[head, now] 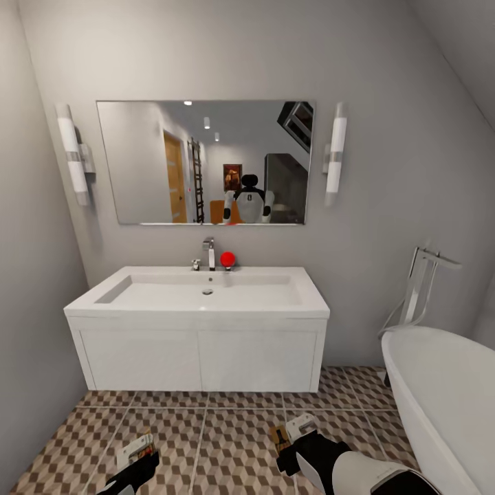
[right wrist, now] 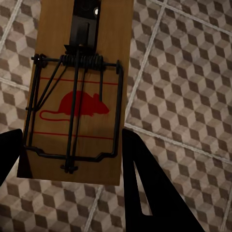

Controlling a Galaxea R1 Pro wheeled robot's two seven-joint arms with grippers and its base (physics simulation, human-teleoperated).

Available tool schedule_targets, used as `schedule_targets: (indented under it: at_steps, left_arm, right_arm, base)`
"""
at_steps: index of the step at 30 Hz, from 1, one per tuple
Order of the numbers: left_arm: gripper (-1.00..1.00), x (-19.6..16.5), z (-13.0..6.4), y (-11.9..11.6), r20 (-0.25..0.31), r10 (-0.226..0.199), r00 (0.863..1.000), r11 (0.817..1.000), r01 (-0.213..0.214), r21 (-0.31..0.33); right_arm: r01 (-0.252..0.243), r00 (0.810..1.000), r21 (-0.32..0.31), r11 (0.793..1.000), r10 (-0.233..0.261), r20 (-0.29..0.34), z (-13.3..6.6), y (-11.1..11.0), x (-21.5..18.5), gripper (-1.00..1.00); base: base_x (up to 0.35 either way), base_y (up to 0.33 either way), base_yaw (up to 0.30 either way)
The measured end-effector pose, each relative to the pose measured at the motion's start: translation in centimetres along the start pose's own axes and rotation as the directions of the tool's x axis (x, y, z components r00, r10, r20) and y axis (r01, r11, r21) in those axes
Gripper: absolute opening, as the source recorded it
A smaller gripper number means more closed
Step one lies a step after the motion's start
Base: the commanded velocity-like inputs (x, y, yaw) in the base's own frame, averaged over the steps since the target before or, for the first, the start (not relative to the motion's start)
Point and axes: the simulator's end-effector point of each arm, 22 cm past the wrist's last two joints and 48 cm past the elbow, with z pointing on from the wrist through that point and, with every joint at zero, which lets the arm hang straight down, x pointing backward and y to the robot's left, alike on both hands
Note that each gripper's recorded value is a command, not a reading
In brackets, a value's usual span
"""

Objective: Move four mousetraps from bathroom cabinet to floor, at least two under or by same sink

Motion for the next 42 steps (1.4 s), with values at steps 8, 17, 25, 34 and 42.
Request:
schedule_targets:
  at_steps: [8,17,25,34,42]
  left_arm:
    - [-1.00,0.9,1.0,0.3,0.003,0.005,1.000,1.000,-0.005,0.001]
    - [-1.00,-1.8,2.3,-1.6,0.039,0.039,0.998,0.998,-0.041,0.047]
    - [-1.00,-6.4,2.7,-5.3,0.092,0.131,0.987,0.983,-0.141,0.115]
    - [-1.00,-8.1,2.9,-6.6,0.103,0.167,0.981,0.973,-0.181,0.141]
    - [-1.00,-7.2,3.9,-6.2,0.106,0.172,0.979,0.973,-0.186,0.139]
  right_arm:
    - [0.001,1.000,0.008,1.000,-0.001,0.006,1.2,0.0,0.6,-1.00]
    - [-0.032,0.997,0.008,0.999,0.031,0.076,2.4,0.2,-0.4,-1.00]
    - [-0.121,0.976,0.006,0.993,0.118,0.185,2.9,-0.4,-3.3,-1.00]
    - [-0.166,0.952,0.076,0.983,0.140,0.271,3.2,-3.9,-5.6,-1.00]
    - [-0.173,0.948,0.077,0.982,0.145,0.282,4.3,-3.7,-5.1,-1.00]
  base:
    - [0.000,0.000,0.000]
    - [0.000,0.000,0.000]
    - [0.000,0.000,0.000]
    - [0.000,0.000,0.000]
    - [0.000,0.000,0.000]
